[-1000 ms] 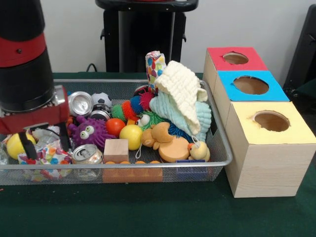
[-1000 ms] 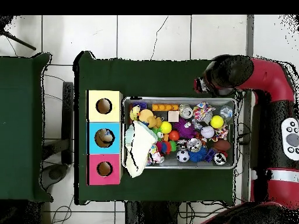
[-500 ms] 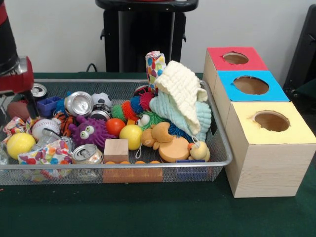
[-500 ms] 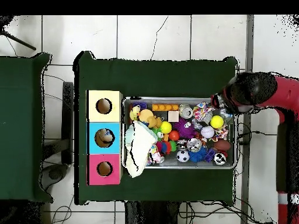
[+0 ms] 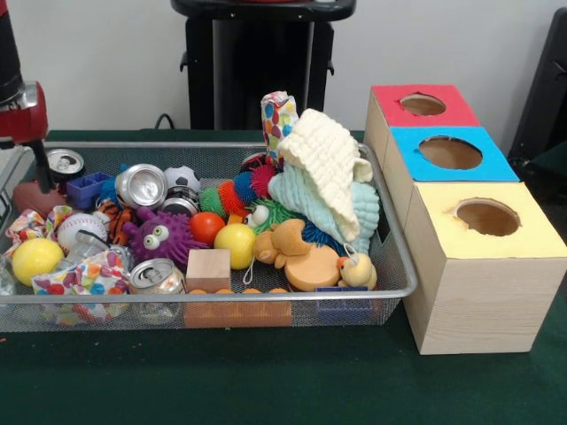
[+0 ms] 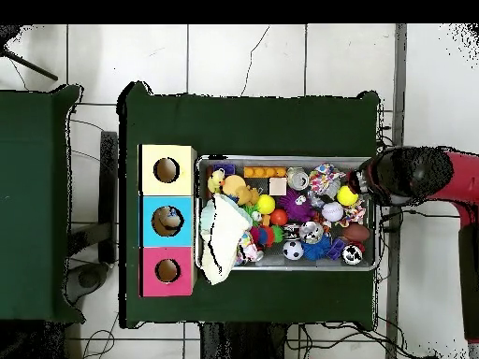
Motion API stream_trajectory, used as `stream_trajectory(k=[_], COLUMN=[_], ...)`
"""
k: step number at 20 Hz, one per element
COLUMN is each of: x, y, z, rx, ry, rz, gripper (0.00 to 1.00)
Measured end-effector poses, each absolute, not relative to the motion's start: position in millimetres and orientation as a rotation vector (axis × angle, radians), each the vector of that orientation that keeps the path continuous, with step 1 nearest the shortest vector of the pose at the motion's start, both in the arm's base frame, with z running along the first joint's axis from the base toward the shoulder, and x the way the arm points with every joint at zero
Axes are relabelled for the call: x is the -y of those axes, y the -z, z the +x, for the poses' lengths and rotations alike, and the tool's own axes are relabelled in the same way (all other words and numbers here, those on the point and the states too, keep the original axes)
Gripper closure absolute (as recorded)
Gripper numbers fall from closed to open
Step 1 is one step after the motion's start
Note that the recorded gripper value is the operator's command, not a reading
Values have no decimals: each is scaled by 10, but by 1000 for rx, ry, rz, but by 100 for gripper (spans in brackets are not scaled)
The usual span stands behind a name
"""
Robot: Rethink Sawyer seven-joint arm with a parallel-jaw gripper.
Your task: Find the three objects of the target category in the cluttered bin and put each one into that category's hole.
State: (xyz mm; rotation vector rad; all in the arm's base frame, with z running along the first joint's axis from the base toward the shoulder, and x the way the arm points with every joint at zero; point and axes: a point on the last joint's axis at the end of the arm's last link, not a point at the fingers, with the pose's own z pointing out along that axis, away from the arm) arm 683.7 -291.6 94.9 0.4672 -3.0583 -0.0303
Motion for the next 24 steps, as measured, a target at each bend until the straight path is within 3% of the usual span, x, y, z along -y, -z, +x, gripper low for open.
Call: stream_trajectory(k=[24], x=[2517], y=[-669], z=[6663], rx=[3093], ry=[97], rz=[562], gripper=[0])
